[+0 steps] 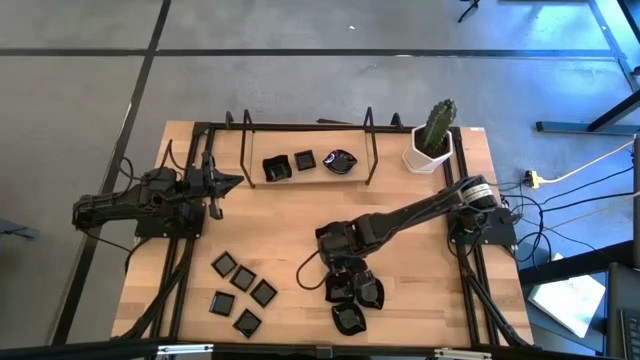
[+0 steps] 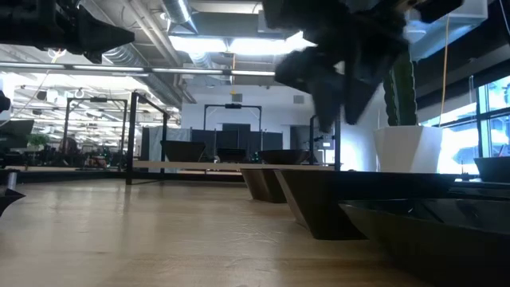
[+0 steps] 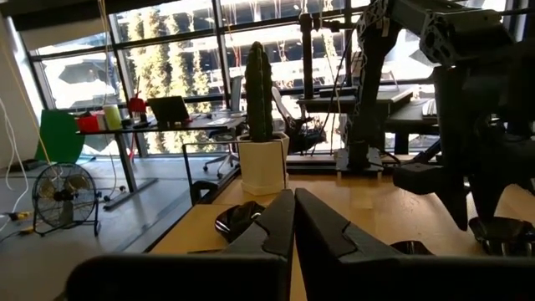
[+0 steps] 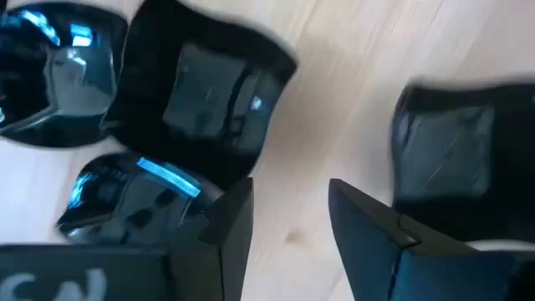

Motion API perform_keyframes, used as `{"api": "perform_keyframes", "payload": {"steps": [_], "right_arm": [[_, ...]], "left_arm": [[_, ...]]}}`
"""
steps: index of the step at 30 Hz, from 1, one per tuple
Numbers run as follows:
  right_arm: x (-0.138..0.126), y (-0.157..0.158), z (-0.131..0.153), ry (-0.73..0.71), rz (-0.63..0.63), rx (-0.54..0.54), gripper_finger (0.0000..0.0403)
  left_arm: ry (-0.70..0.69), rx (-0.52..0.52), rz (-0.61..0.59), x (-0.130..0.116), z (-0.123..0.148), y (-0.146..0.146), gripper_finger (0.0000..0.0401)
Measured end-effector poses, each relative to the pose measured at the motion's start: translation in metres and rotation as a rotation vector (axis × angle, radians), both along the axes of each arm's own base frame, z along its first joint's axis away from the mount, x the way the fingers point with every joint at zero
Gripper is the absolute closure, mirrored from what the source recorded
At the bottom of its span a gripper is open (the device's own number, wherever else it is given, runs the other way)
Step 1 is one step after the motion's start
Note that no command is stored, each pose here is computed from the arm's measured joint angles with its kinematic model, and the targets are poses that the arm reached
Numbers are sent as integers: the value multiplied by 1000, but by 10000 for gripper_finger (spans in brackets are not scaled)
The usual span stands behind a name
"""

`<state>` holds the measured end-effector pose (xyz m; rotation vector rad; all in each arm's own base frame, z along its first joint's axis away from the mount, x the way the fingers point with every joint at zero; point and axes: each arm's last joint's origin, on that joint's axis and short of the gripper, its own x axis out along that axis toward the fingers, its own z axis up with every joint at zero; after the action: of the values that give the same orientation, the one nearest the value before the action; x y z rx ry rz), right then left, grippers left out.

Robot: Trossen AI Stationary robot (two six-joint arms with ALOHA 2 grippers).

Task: Pick & Place Mini shaped plates
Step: Stack the leaf-shaped plate on top of the leaf-shaped plate on the shelf

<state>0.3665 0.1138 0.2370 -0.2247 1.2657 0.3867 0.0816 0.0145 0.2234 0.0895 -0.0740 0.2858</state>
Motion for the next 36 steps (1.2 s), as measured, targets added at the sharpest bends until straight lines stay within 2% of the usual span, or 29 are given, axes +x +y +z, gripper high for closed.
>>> {"api": "perform_keyframes", "payload": {"steps": [7, 11, 19, 23, 31, 36], "right_arm": [[-15, 18, -2, 116, -88, 16, 246], [-27, 34, -3, 188, -193, 31, 246], [-42, 60, -3, 205, -391, -5, 246], [-44, 62, -4, 156, -406, -80, 246], [-47, 60, -5, 192, -404, -90, 246], [-54, 57, -26, 262, -464, -78, 246]], "left_arm": [[15, -2, 0, 0, -1, 0, 391], [18, -2, 0, 0, -2, 0, 394], [18, -5, -1, 0, -2, 0, 390], [18, -5, -1, 0, -2, 0, 388], [14, -21, -2, 0, -2, 0, 392], [15, -21, -2, 0, -2, 0, 388]]}}
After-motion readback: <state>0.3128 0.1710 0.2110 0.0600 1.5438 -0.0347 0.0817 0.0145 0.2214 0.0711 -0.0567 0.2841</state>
